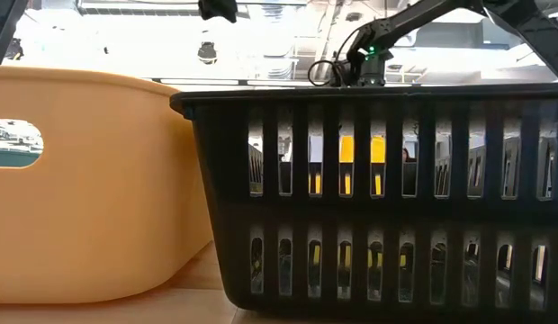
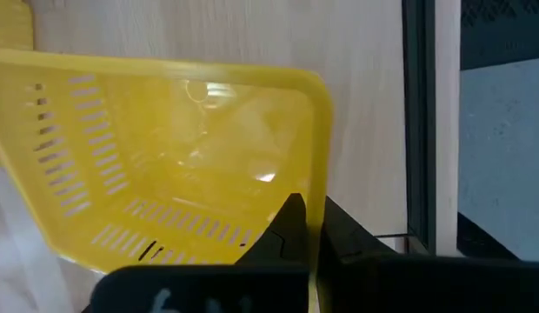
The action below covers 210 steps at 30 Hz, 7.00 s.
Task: Stack baskets on shelf by color
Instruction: Put the top right yellow bin on the shelf, then put the blue bin on the shelf
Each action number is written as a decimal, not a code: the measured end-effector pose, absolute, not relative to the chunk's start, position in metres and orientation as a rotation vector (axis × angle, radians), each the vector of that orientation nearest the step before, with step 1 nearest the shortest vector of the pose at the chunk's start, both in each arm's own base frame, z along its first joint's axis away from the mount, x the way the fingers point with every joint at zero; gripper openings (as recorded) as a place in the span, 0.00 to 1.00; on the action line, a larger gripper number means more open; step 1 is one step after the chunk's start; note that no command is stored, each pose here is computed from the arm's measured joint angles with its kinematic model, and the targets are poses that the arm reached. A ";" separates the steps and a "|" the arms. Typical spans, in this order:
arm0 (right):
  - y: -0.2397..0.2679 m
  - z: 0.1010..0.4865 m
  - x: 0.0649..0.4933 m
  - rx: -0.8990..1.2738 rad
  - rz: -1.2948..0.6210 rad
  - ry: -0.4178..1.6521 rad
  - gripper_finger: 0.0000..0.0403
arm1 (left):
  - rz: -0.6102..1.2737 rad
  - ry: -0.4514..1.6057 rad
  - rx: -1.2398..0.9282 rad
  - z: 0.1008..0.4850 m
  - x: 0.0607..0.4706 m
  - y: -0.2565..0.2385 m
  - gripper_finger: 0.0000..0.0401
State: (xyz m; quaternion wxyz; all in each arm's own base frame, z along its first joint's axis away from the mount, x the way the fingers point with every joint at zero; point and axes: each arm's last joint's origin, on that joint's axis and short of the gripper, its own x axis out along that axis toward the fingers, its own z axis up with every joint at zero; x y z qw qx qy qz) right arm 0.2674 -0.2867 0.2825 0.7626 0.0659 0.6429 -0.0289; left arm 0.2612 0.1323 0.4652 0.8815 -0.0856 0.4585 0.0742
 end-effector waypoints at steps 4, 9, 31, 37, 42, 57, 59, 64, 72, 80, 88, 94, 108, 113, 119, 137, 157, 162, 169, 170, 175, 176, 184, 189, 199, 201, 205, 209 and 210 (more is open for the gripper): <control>-0.289 0.278 0.268 0.109 -0.050 1.388 0.02 | 0.151 0.956 -0.176 0.465 0.262 0.131 0.30; -0.283 0.269 0.277 0.058 -0.003 1.371 0.02 | 0.155 0.955 -0.183 0.465 0.262 0.131 0.30; -0.283 0.237 0.279 -0.071 0.002 1.454 0.01 | 0.181 0.961 -0.179 0.465 0.262 0.132 0.30; -0.283 0.237 0.279 -0.066 -0.005 1.453 0.04 | 0.187 0.961 -0.190 0.465 0.262 0.132 0.30; -0.283 0.237 0.279 -0.054 -0.023 1.454 0.18 | 0.194 0.960 -0.203 0.465 0.262 0.132 0.30; -0.246 0.300 0.294 -0.170 -0.117 1.362 0.26 | 0.279 0.986 -0.161 0.465 0.265 0.125 0.30; -0.232 0.325 0.297 -0.204 -0.146 1.293 0.25 | 0.304 0.991 -0.157 0.465 0.267 0.119 0.30; -0.187 0.393 0.293 -0.266 -0.207 1.084 0.25 | 0.295 0.998 -0.183 0.462 0.279 0.093 0.30; -0.107 0.471 0.255 -0.272 -0.219 0.784 0.25 | 0.322 1.218 -0.070 0.399 0.314 0.044 0.30; -0.059 0.505 0.217 -0.241 -0.166 0.602 0.25 | 0.161 1.239 -0.254 0.318 0.344 0.030 0.30; -0.050 0.511 0.205 -0.230 -0.149 0.567 0.25 | 0.114 1.296 -0.313 0.262 0.345 0.008 0.30; -0.052 0.504 0.214 -0.225 -0.143 0.609 0.25 | 0.077 1.300 -0.177 0.240 0.343 -0.020 0.30; -0.056 0.491 0.239 -0.222 -0.112 0.668 0.25 | 0.044 1.273 -0.113 0.223 0.342 -0.040 0.30; -0.056 0.490 0.240 -0.221 -0.108 0.673 0.25 | 0.046 1.274 -0.123 0.222 0.342 -0.040 0.30; -0.056 0.490 0.241 -0.217 -0.095 0.672 0.25 | 0.023 1.294 -0.078 0.217 0.344 -0.041 0.30; -0.054 0.493 0.242 -0.209 -0.046 0.628 0.25 | 0.066 1.498 -0.087 0.160 0.356 -0.039 0.26; -0.054 0.492 0.242 -0.207 -0.047 0.630 0.25 | 0.127 1.337 0.048 0.289 0.384 -0.051 0.00; -0.054 0.499 0.242 -0.231 -0.051 0.576 0.25 | 0.185 1.227 0.140 0.338 0.382 -0.045 0.00; -0.039 0.554 0.221 -0.296 0.038 0.241 0.25 | 0.224 1.237 0.210 0.342 0.387 -0.004 0.00; -0.035 0.563 0.215 -0.305 0.062 0.182 0.25 | 0.227 1.247 0.222 0.338 0.390 0.005 0.00; -0.023 0.593 0.189 -0.336 0.110 0.001 0.25 | 0.198 1.210 0.236 0.325 0.406 0.050 0.00; -0.020 0.595 0.185 -0.333 0.119 -0.030 0.25 | 0.185 1.216 0.231 0.321 0.409 0.060 0.00; -0.010 0.604 0.156 -0.262 0.162 -0.086 0.25 | 0.155 1.270 0.252 0.290 0.416 0.127 0.00; -0.010 0.603 0.154 -0.247 0.165 -0.079 0.25 | 0.142 1.201 0.326 0.287 0.424 0.141 0.00; -0.011 0.600 0.163 -0.241 0.163 -0.056 0.25 | 0.024 1.136 0.291 0.278 0.431 0.143 0.00; -0.012 0.600 0.165 -0.239 0.162 -0.052 0.25 | 0.024 1.131 0.298 0.274 0.432 0.143 0.00; -0.012 0.600 0.167 -0.239 0.161 -0.053 0.25 | 0.027 1.171 0.293 0.272 0.428 0.144 0.00; -0.012 0.599 0.170 -0.230 0.162 -0.045 0.25 | 0.021 1.163 0.262 0.272 0.428 0.146 0.00; -0.012 0.598 0.171 -0.229 0.162 -0.043 0.25 | 0.025 1.162 0.255 0.272 0.428 0.146 0.00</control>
